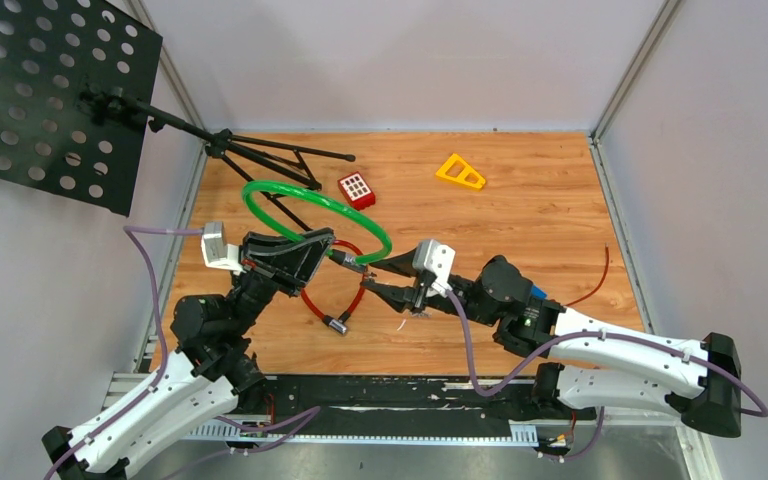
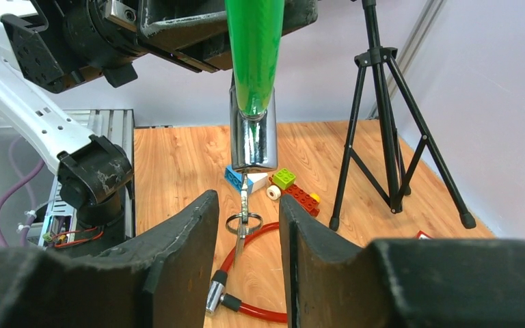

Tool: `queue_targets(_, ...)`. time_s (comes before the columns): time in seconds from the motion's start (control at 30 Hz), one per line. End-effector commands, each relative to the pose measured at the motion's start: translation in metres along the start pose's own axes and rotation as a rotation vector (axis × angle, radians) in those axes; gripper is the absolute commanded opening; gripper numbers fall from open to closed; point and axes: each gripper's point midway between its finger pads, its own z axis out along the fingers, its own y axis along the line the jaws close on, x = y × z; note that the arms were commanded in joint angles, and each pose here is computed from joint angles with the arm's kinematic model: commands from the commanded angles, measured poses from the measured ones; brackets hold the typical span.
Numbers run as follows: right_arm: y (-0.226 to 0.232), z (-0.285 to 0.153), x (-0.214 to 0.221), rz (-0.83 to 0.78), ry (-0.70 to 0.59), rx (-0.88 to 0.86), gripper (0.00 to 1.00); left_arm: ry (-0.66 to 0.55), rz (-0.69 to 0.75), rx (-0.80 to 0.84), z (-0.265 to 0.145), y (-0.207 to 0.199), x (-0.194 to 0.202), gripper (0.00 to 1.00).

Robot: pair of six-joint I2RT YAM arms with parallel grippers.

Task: Lock with the key
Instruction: Lock the lock.

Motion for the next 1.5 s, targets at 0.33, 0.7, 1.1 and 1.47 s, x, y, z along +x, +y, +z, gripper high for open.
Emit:
queue_targets(0.33,-0.01,-0.003,-0.029,-0.031,-0.078,0.044,0.03,-0.074,-0.018,0.052,0.002,-0.015,-0.019,0.0)
queue_targets(0.7,-0.024,-0.015,0.009,-0.048,0.045,0.139,0.0,-0.141,-0.074,0.022,0.005,-0.012,-0.032,0.0)
queue_targets(1.1,-0.029,-0.029,0.022,-0.047,0.07,0.184,0.0,-0.147,-0.058,0.023,0.007,-0.014,-0.036,0.0)
queue_targets(1.47,-0.04,-0.051,0.058,-0.027,0.21,0.275,0.0,-0.146,-0.038,-0.005,0.006,-0.009,-0.036,0.0)
